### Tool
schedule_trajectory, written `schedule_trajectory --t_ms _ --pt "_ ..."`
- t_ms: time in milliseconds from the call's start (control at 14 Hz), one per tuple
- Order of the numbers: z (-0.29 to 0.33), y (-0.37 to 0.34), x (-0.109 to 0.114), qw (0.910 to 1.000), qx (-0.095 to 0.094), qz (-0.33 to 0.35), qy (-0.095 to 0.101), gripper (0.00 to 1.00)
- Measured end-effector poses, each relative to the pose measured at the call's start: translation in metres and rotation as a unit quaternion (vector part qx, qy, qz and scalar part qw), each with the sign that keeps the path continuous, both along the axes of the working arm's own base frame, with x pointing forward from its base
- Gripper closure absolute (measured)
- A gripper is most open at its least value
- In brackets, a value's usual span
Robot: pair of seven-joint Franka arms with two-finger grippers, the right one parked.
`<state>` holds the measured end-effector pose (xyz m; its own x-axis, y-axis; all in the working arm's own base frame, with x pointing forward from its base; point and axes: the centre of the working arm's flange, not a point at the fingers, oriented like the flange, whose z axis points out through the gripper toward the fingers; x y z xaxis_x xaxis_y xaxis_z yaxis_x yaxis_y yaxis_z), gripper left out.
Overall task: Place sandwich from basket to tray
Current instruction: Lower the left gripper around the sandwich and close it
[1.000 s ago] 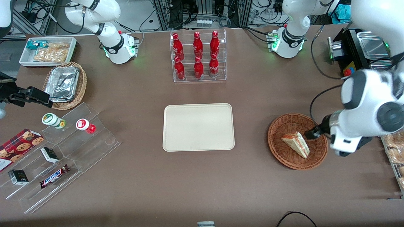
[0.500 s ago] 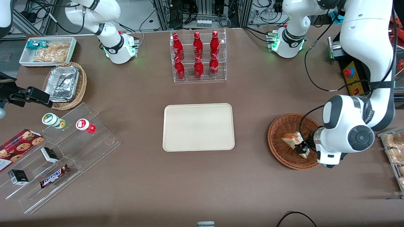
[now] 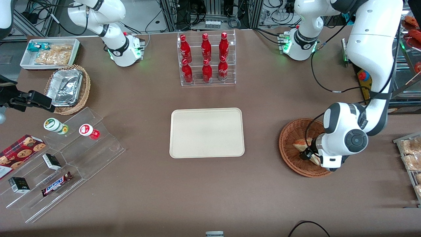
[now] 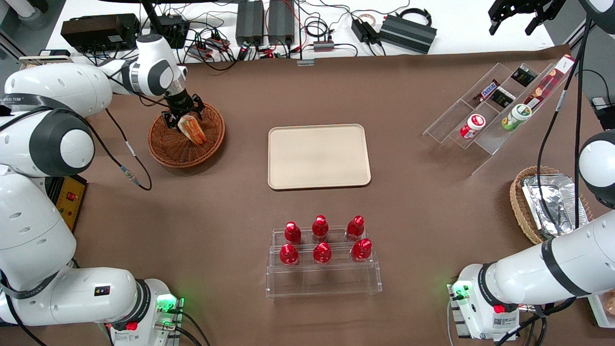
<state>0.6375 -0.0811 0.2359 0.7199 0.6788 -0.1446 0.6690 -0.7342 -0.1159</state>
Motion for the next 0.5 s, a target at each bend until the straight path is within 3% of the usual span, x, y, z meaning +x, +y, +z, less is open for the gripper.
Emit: schedule_trajectory --t_ms 286,500 --pt "-0.003 0.005 -0.002 1.0 0.002 0.004 0.0 0.5" --pt "0.026 -0.008 0.003 0.9999 0.005 -0.006 0.006 0.65"
